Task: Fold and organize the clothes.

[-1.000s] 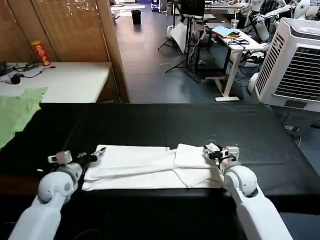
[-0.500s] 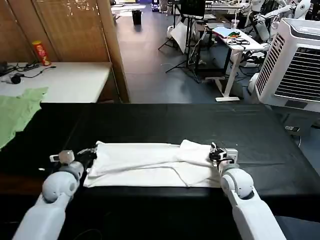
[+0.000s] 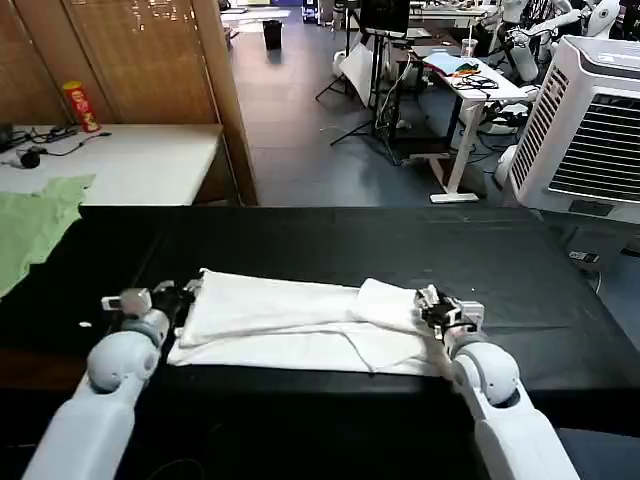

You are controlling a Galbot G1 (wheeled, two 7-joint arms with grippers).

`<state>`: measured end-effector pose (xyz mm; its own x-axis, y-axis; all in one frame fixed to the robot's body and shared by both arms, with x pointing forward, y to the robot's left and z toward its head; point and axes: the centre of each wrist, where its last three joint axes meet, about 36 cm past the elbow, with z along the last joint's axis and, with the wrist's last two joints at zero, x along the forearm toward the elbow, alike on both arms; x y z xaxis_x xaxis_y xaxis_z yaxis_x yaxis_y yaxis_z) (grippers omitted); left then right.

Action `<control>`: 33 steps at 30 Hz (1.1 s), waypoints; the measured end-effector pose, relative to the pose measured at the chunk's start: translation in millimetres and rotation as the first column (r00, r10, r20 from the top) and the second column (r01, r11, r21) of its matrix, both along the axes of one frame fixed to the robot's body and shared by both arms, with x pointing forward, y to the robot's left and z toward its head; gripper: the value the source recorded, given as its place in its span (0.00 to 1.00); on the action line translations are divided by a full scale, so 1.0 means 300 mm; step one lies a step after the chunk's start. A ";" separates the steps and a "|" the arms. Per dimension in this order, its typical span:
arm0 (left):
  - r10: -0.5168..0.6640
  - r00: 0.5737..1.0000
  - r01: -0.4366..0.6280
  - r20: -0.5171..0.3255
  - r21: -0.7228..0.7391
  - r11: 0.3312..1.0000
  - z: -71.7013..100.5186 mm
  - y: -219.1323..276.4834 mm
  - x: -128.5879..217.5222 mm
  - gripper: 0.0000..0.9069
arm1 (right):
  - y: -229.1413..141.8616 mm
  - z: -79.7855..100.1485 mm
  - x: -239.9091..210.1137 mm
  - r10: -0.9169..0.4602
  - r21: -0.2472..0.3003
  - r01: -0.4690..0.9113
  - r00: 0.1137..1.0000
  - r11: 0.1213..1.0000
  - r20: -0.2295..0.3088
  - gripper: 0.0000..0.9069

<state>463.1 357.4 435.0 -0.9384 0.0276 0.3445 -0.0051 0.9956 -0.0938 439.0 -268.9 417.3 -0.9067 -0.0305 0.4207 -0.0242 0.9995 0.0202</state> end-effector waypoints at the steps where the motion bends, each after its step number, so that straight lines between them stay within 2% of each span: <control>1: 0.003 1.000 -0.003 0.002 -0.018 1.000 0.014 0.009 0.001 0.97 | 0.000 0.005 -0.005 0.002 0.003 -0.002 1.000 1.000 0.002 0.97; 5: 0.031 0.999 -0.034 -0.029 -0.117 0.993 0.053 0.048 0.001 0.97 | 0.004 0.026 -0.027 0.012 0.007 -0.012 1.000 1.000 0.012 0.97; 12: 0.039 0.999 -0.042 -0.021 -0.146 0.988 0.049 0.061 -0.047 0.97 | 0.023 0.070 -0.065 0.038 0.017 -0.039 0.999 0.999 0.030 0.97; 18: 0.012 1.000 -0.014 -0.012 -0.118 0.993 0.016 0.003 -0.150 0.97 | 0.017 0.103 -0.096 0.053 0.026 -0.054 0.997 0.998 0.050 0.97; 23: 0.003 0.999 -0.007 -0.044 -0.091 0.996 -0.057 -0.058 -0.244 0.97 | 0.017 0.126 -0.115 0.059 0.031 -0.061 0.996 0.998 0.066 0.97; 27: -0.006 0.998 -0.001 -0.062 -0.103 0.995 -0.085 -0.084 -0.288 0.97 | 0.022 0.133 -0.122 0.063 0.034 -0.065 0.995 0.997 0.072 0.97; 28: -0.007 0.998 0.000 -0.068 -0.101 0.995 -0.093 -0.088 -0.296 0.85 | 0.024 0.134 -0.123 0.063 0.035 -0.066 0.995 0.997 0.073 0.97; 29: -0.008 0.997 0.000 -0.074 -0.102 0.995 -0.100 -0.090 -0.303 0.80 | 0.026 0.135 -0.123 0.064 0.036 -0.067 0.995 0.997 0.074 0.97; 30: -0.008 0.997 0.000 -0.079 -0.100 0.995 -0.106 -0.093 -0.309 0.70 | 0.027 0.136 -0.124 0.065 0.037 -0.068 0.995 0.997 0.075 0.97; 31: -0.008 0.996 0.000 -0.083 -0.099 0.995 -0.112 -0.095 -0.315 0.48 | 0.029 0.137 -0.124 0.065 0.038 -0.068 0.995 0.997 0.077 0.97; 33: -0.009 0.996 0.001 -0.091 -0.096 0.995 -0.121 -0.097 -0.324 0.41 | 0.030 0.139 -0.125 0.066 0.039 -0.069 0.995 0.997 0.079 0.97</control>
<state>366.0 328.2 398.6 -0.9028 0.0694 0.4245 -0.0131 0.9820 -0.1882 401.6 -259.9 459.0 -0.9319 -0.1090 0.3461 -0.0949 0.9938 0.0576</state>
